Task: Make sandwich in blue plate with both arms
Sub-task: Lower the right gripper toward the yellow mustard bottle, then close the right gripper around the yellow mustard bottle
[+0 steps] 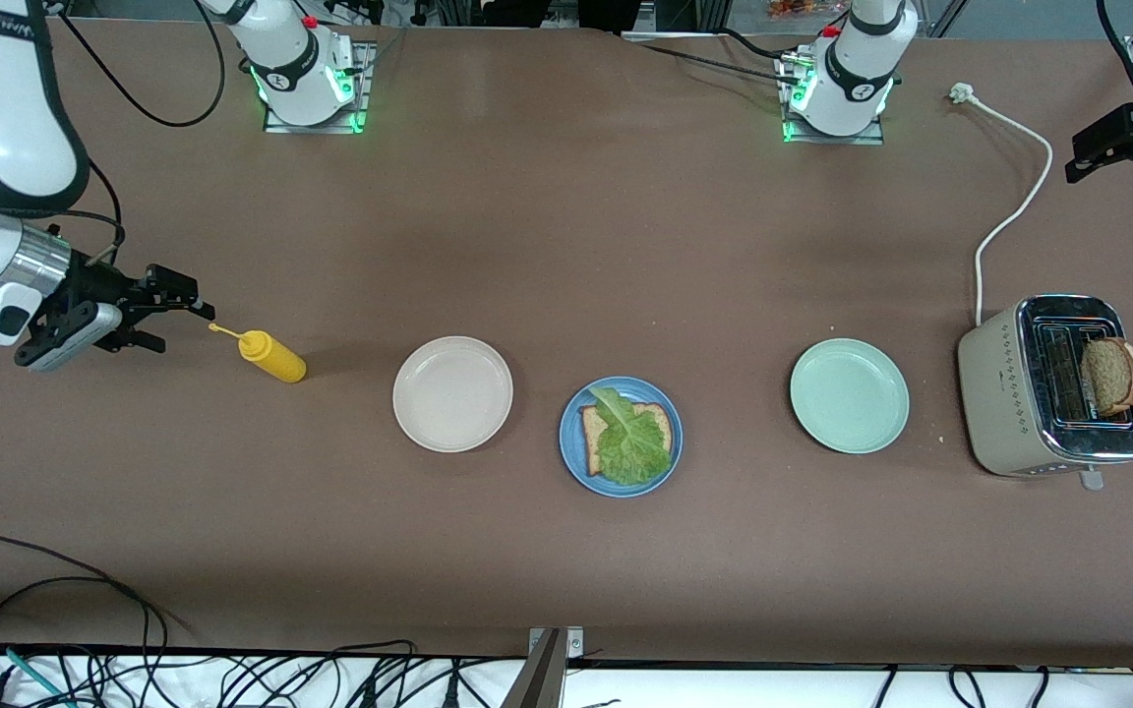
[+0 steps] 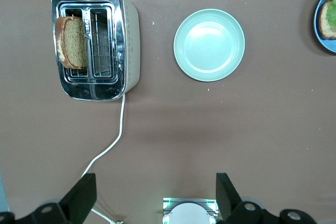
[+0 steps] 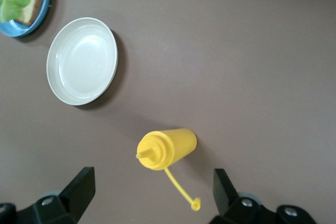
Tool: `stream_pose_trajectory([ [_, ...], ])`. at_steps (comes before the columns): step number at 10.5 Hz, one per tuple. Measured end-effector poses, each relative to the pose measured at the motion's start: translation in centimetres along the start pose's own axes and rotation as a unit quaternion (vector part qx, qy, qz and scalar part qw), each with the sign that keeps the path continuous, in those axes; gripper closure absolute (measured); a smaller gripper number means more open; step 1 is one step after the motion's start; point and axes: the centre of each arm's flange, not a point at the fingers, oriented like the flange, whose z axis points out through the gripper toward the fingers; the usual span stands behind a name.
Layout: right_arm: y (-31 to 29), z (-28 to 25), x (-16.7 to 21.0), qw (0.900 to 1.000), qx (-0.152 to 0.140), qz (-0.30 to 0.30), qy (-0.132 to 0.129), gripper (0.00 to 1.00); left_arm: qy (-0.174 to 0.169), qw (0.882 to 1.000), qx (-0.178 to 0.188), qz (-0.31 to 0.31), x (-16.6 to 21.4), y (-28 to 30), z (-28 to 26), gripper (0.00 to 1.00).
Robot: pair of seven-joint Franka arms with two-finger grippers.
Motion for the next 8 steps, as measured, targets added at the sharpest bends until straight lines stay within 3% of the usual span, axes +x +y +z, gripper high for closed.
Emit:
stream_pose_trajectory([
  [5,6.6,4.5,-3.9,0.989,0.067,-0.122,0.056,0.0,-0.001,1.0,0.0,0.0,0.0,0.0,0.0,0.0],
  [8,8.5,6.0,-6.1,0.974,0.128,-0.169,0.084,0.0,-0.001,1.0,0.0,0.0,0.0,0.0,0.0,0.0],
])
